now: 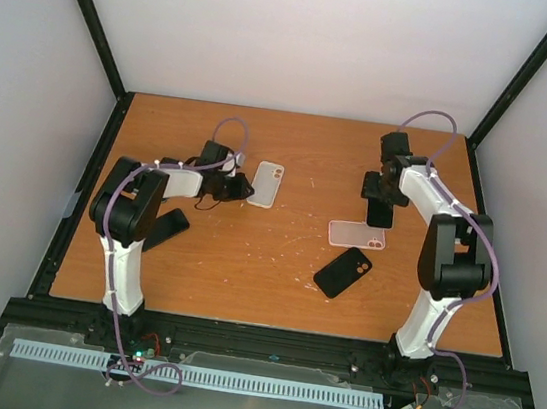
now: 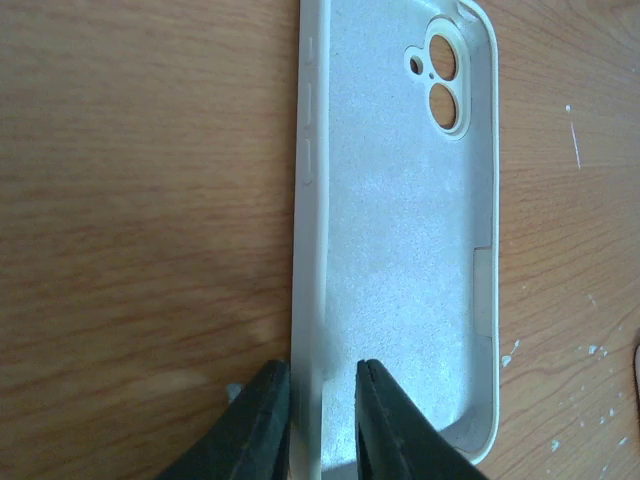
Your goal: Put the phone into the phone case
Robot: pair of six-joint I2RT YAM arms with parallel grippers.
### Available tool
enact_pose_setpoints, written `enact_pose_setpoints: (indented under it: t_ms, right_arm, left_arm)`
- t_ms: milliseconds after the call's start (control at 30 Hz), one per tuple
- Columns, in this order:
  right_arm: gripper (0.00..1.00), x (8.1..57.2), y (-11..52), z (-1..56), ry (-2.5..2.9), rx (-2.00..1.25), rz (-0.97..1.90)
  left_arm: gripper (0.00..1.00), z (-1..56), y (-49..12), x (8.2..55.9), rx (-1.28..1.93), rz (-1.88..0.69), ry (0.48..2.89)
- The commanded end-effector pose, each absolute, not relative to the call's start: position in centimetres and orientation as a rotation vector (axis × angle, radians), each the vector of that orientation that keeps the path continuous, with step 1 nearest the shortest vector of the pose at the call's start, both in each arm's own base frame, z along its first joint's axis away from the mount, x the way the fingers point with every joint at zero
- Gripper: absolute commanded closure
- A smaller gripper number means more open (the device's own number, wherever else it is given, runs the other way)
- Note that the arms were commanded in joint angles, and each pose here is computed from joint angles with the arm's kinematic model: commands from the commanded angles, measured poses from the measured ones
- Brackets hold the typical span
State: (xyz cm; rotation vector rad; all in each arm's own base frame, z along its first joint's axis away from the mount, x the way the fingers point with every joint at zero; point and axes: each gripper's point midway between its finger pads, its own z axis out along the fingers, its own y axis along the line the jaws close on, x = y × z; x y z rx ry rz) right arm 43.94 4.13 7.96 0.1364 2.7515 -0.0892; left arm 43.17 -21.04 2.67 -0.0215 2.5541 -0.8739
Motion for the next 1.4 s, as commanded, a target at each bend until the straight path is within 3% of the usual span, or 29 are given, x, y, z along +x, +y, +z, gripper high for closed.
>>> enact_pose_setpoints:
  t_ms: [0, 200, 600, 967, 1067, 1300, 1367]
  right_arm:
    - [0.36, 43.2, 6.5, 11.9, 2.66, 0.106, 0.01]
    - [0.38, 41.0, 8.5, 12.7, 2.628, 0.107, 0.135]
    - [0.39, 35.6, 16.5, 13.9, 2.57, -0.023, 0.399]
    - [0.4, 33.6, 21.0, 14.0, 2.553, -0.053, 0.535]
    - [0.41, 33.4, 22.6, 14.2, 2.548, -0.051, 0.577]
    - [0.41, 33.3, 27.2, 14.1, 2.535, -0.133, 0.62]
    - [0.41, 33.5, 28.3, 13.6, 2.544, -0.149, 0.622]
  left_arm:
    - [0.87, 1.5, -20.8, 42.2, -0.05, -0.786, 2.615]
    - [1.0, 2.1, -20.4, 40.5, -0.083, -0.768, 2.611]
    - [0.99, 3.1, -22.0, 32.4, -0.254, -0.816, 2.698]
    - [0.88, 6.1, -27.3, 27.2, -0.225, -1.231, 2.623]
    - [0.74, 6.8, -27.7, 26.8, -0.211, -1.31, 2.592]
    - [0.11, 9.4, -24.8, 28.1, -0.202, -1.113, 2.483]
    - [0.01, 10.5, -23.6, 28.4, -0.201, -1.058, 2.448]
